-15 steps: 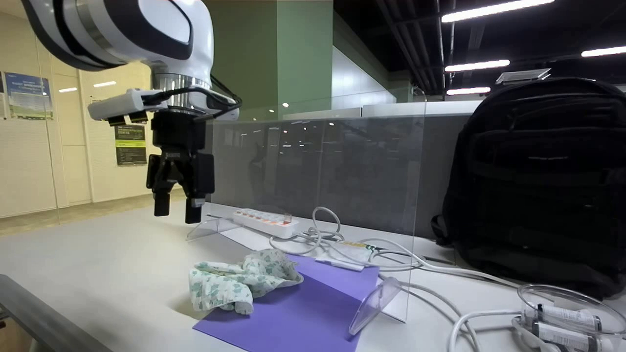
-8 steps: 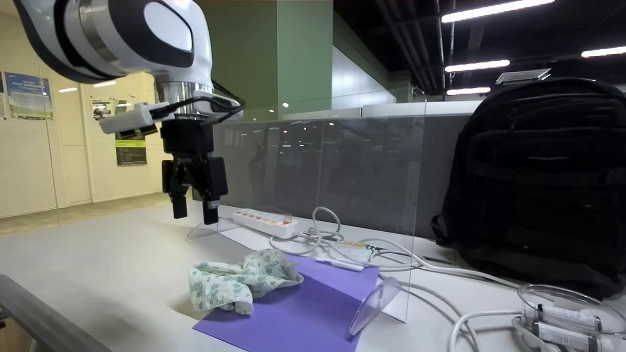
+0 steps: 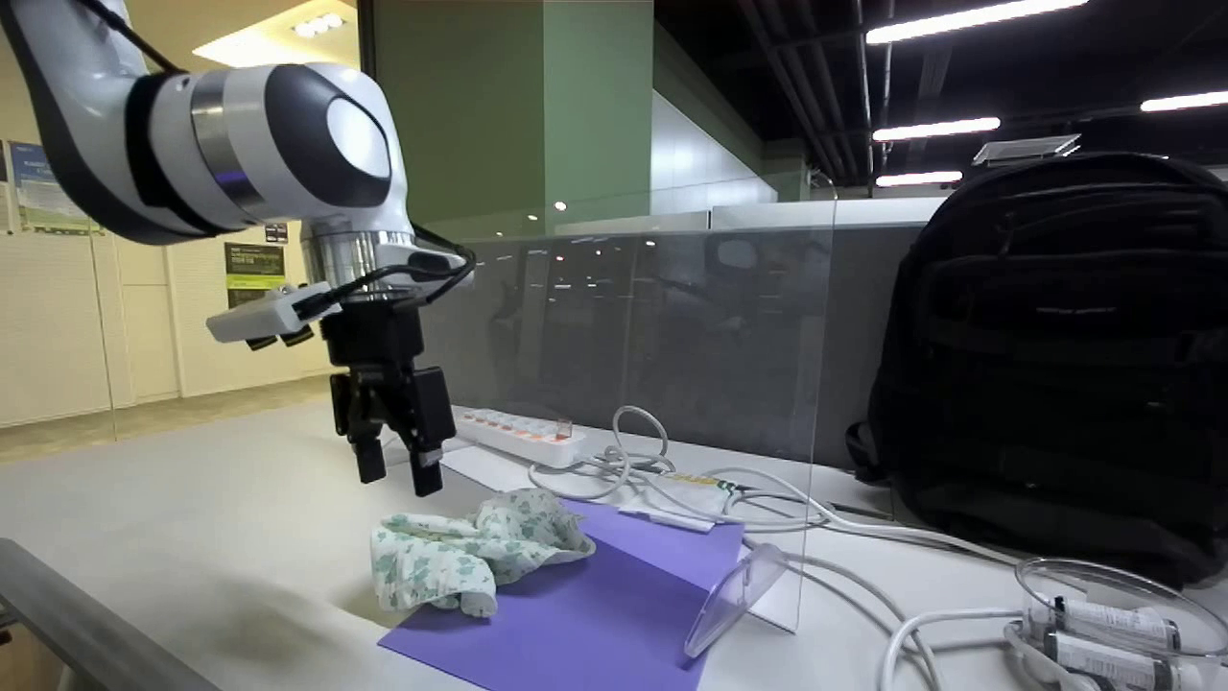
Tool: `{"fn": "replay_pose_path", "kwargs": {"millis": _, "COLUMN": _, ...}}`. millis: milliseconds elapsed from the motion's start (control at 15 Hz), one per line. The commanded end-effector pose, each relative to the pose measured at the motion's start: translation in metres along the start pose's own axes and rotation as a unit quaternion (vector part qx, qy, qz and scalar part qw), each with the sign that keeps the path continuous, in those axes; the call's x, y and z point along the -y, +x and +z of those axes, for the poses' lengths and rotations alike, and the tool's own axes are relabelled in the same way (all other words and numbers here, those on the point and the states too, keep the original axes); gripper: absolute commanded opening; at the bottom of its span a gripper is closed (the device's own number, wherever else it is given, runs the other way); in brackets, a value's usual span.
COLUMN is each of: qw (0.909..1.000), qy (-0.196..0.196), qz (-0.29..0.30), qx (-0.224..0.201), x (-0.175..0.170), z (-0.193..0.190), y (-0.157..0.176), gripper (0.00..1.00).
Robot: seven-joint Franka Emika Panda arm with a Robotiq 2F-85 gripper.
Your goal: Hang the white cloth in the glass panel
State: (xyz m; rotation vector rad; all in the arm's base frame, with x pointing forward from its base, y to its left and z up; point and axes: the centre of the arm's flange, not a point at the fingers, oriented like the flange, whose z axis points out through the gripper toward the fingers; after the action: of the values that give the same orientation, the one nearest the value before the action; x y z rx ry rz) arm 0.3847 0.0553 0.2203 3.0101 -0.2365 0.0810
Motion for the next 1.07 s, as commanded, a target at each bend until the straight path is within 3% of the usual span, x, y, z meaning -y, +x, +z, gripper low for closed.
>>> {"fn": "replay_pose_path", "kwargs": {"millis": 0, "qw": 0.9998, "qy": -0.005, "qz": 0.018, "qx": 0.004, "x": 0.015, "z": 0.026, "y": 0.006, "gripper": 1.00}}
{"fn": "replay_pose_path", "kwargs": {"millis": 733, "qw": 0.9996, "qy": 0.016, "qz": 0.017, "qx": 0.015, "x": 0.044, "z": 0.055, "y": 0.018, "gripper": 1.00}}
{"fn": "replay_pose_path", "kwargs": {"millis": 800, "qw": 0.9996, "qy": 0.017, "qz": 0.019, "qx": 0.014, "x": 0.046, "z": 0.056, "y": 0.019, "gripper": 0.75}}
{"fn": "replay_pose_path", "kwargs": {"millis": 1000, "qw": 0.9994, "qy": 0.023, "qz": 0.021, "qx": 0.013, "x": 0.048, "z": 0.058, "y": 0.022, "gripper": 0.60}}
